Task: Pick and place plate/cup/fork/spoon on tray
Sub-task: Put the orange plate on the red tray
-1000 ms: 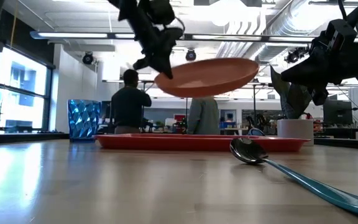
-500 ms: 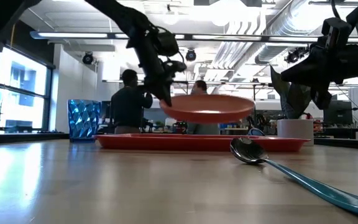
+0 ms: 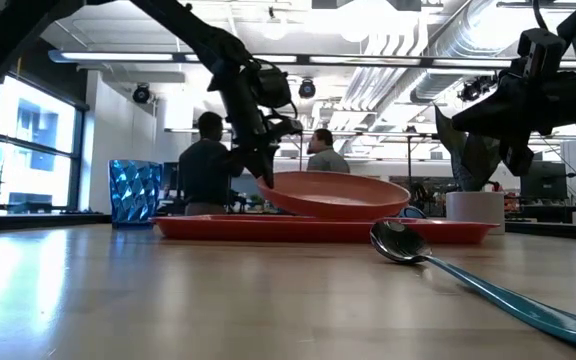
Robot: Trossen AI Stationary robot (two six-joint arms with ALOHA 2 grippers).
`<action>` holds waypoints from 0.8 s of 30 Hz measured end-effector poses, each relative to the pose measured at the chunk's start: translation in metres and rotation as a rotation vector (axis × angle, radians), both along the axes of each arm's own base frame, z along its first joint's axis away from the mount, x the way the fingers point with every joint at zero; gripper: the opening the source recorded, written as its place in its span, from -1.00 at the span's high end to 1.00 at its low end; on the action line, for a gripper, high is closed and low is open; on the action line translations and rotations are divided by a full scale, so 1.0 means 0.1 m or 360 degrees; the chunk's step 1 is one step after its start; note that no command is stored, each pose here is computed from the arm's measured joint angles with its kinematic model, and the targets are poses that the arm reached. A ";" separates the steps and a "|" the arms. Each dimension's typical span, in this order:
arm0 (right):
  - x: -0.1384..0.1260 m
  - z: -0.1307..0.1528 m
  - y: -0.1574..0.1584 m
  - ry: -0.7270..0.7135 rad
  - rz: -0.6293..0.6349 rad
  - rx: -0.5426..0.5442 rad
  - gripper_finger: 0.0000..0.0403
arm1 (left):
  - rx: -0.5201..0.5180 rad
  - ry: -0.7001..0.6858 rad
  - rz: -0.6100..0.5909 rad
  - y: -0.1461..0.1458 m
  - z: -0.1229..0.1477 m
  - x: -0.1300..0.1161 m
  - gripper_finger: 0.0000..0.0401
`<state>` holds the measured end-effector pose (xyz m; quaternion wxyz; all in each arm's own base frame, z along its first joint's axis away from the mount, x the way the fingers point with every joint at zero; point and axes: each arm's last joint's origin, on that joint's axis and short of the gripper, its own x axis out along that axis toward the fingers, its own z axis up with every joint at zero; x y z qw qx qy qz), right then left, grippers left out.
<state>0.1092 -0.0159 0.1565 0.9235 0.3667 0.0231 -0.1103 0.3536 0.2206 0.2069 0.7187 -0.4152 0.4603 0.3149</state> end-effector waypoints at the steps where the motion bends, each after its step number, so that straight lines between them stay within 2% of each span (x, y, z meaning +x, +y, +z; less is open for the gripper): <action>1: 0.00 0.00 0.00 0.0000 0.0001 0.0000 0.85 | -0.0008 0.0012 0.0006 0.01 0.00 -0.01 1.00; 7: 0.00 0.00 0.00 0.0000 0.0007 0.0001 0.85 | -0.0083 0.0164 0.0047 0.05 -0.03 -0.16 1.00; 24: 0.00 0.00 0.00 0.0000 0.0013 0.0002 0.85 | -0.0115 0.0144 0.0080 0.04 -0.06 -0.15 1.00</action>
